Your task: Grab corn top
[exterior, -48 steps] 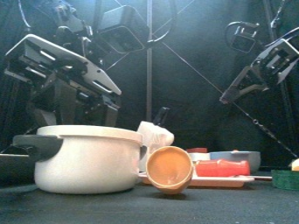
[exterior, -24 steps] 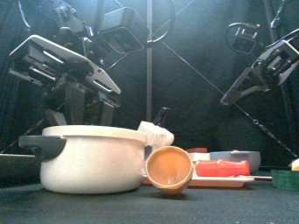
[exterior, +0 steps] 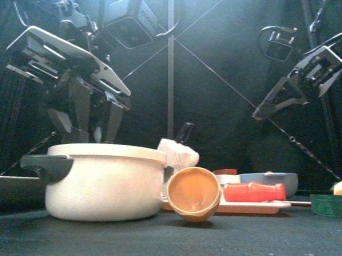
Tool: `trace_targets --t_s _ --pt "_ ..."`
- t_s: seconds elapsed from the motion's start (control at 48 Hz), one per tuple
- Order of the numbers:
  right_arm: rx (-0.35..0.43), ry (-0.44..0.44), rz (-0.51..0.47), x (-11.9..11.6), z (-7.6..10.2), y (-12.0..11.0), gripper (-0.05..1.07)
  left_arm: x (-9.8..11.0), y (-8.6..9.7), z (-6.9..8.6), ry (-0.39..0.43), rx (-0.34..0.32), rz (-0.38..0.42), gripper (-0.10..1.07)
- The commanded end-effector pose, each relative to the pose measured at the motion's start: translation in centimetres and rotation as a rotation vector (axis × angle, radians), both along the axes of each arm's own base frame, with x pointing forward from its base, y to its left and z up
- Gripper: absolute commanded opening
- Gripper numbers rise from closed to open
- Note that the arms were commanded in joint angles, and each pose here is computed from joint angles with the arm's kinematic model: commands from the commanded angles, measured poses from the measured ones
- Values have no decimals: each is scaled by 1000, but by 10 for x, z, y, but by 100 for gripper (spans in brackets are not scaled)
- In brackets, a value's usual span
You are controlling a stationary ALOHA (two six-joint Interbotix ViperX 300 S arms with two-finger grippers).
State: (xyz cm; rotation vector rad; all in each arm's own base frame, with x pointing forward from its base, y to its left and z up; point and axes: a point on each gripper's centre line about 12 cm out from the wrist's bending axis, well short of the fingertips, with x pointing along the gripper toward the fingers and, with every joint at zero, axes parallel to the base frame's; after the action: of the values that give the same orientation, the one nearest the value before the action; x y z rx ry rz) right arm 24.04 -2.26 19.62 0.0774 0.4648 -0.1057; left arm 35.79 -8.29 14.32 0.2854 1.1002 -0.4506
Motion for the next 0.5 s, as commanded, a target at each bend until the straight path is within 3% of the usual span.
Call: trace_targets --t_s 0.0,0.167,0.479 --pt "-1 -25 -4 3 7 -1 1 0 2 17 -41 -6 4 69" --pt "-1 -26 -4 3 8 -1 1 -3 4 24 -56 -10 7 69" --pt "0 -25 -6 3 7 -1 1 -9 6 25 -48 -8 7 69"
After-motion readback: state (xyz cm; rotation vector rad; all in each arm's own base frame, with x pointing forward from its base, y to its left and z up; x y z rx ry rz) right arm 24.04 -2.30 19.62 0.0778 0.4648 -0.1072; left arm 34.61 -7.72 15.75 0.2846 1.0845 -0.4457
